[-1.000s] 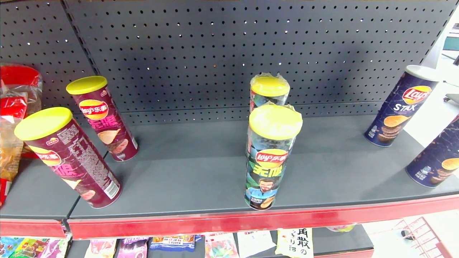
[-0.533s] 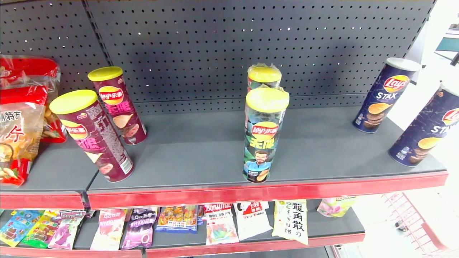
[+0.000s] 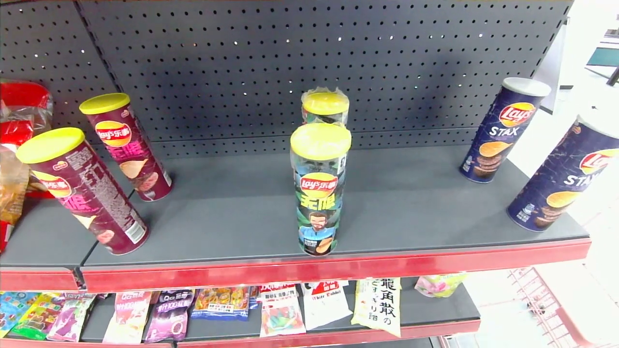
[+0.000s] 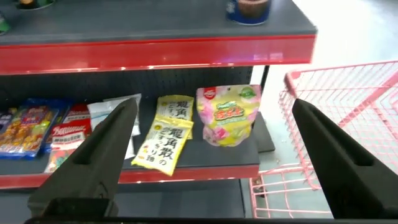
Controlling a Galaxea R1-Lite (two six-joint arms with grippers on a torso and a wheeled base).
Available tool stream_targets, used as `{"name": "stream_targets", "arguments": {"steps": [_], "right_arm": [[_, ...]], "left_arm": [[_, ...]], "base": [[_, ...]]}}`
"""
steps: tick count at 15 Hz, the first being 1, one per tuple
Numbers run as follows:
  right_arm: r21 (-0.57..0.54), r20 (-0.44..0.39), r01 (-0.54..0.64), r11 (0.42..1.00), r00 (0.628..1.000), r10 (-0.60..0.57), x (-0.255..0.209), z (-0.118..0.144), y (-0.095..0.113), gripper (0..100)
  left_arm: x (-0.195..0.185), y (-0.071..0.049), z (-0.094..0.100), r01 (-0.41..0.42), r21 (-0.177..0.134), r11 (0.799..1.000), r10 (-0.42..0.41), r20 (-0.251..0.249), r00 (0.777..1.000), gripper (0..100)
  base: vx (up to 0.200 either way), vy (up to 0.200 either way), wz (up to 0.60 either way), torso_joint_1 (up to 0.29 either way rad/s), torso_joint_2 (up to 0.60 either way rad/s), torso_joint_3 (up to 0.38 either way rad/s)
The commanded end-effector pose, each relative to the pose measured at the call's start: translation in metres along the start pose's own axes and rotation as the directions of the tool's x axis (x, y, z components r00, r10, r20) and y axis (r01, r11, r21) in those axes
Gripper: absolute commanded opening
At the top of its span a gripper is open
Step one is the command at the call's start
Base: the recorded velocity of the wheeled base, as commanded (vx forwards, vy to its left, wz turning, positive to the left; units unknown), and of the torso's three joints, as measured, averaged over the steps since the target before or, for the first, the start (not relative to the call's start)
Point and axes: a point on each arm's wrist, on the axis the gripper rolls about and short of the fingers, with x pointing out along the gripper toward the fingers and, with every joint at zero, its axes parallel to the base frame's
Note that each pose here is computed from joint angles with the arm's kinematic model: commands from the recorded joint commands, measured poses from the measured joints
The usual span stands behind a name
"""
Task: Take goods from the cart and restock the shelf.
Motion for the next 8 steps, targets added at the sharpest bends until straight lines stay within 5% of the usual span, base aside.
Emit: {"name": "stream_targets", "arguments": {"steps": [1, 8], "right_arm": [[0.000, 0.001, -0.001, 1.000, 1.000, 0.001, -0.0001, 0.0000, 0.0000, 100], [0.000, 0.001, -0.001, 1.000, 1.000, 0.001, -0.0001, 0.0000, 0.0000, 100]], "left_arm": [[0.0000, 0.0000, 0.0000, 0.000, -0.001, 1.000, 0.000, 0.001, 1.000, 100], [0.0000, 0.0000, 0.0000, 0.000, -0.001, 1.000, 0.000, 0.001, 1.000, 100]], "base": [[0.000, 0.000, 0.00, 0.000, 0.00, 0.000], [0.000, 0.000, 0.00, 0.000, 0.00, 0.000]]}}
